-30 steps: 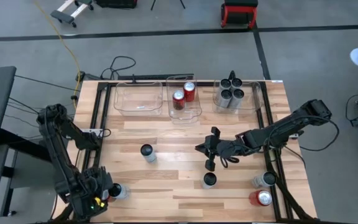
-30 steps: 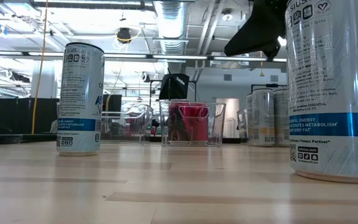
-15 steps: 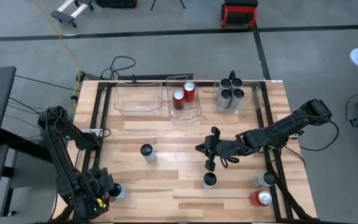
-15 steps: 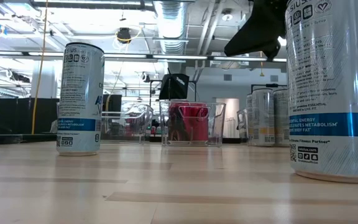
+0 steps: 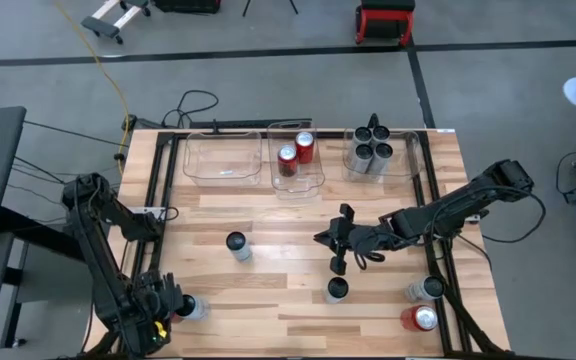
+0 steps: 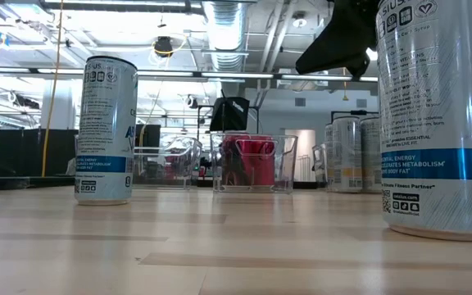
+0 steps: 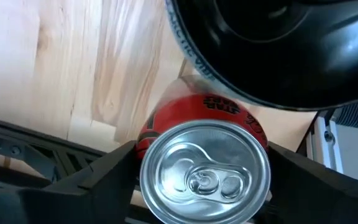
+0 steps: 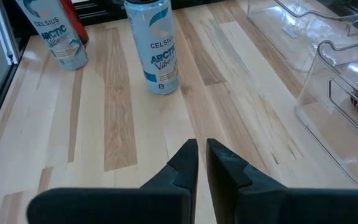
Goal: Sort soda cans
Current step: Put the red-black soda can into the middle transparent bin
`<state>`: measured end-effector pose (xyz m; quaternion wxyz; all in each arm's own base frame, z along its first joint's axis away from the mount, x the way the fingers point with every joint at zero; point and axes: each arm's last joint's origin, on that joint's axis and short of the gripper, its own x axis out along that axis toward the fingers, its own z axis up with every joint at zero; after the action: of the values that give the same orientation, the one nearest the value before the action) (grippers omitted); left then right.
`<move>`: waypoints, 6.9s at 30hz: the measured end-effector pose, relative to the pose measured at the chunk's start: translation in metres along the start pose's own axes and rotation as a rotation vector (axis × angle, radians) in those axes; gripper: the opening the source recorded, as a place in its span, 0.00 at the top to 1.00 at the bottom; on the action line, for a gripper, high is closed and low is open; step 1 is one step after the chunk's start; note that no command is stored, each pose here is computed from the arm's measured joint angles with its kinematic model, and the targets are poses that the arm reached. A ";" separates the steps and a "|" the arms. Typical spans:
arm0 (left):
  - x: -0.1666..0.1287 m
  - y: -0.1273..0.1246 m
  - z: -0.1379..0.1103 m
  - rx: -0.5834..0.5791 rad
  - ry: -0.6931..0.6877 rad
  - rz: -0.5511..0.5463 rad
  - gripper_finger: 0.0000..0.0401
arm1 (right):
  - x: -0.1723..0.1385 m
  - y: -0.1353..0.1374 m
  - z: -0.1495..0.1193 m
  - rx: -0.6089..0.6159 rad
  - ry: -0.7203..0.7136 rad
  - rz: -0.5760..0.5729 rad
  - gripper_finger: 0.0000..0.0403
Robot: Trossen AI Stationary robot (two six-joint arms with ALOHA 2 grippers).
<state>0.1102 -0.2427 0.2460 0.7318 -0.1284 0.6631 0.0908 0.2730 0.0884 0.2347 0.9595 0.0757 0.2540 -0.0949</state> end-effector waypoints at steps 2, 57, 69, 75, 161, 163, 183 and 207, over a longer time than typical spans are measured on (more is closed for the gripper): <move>-0.001 0.001 0.000 -0.012 0.018 -0.001 0.27 | 0.000 0.000 0.000 0.000 0.000 0.000 0.87; -0.161 0.195 0.161 -0.183 -0.834 0.232 0.27 | 0.001 -0.009 0.009 0.036 -0.040 -0.015 0.87; -0.109 0.233 0.270 -0.046 -0.746 0.229 0.27 | -0.007 -0.014 0.004 0.078 -0.008 -0.115 0.87; -0.082 0.257 0.302 -0.025 -0.717 0.207 0.27 | -0.019 -0.015 -0.003 0.067 0.041 -0.171 0.87; -0.004 0.285 0.354 0.075 -0.596 0.144 0.23 | 0.093 -0.202 0.034 0.116 -0.023 -0.031 1.00; -0.004 0.284 0.354 0.075 -0.598 0.147 0.23 | 0.093 -0.202 0.034 0.117 -0.020 -0.031 1.00; -0.003 0.283 0.352 0.087 -0.572 0.121 0.15 | 0.093 -0.202 0.032 0.122 -0.009 -0.029 0.99; -0.086 0.272 0.305 -0.030 -0.755 0.124 0.05 | 0.028 -0.165 0.075 0.085 -0.161 0.046 0.99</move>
<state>0.3075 0.1130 0.3401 0.9157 -0.0564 0.3520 0.1856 0.2959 -0.0903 0.2685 0.9747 0.1144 0.1698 -0.0891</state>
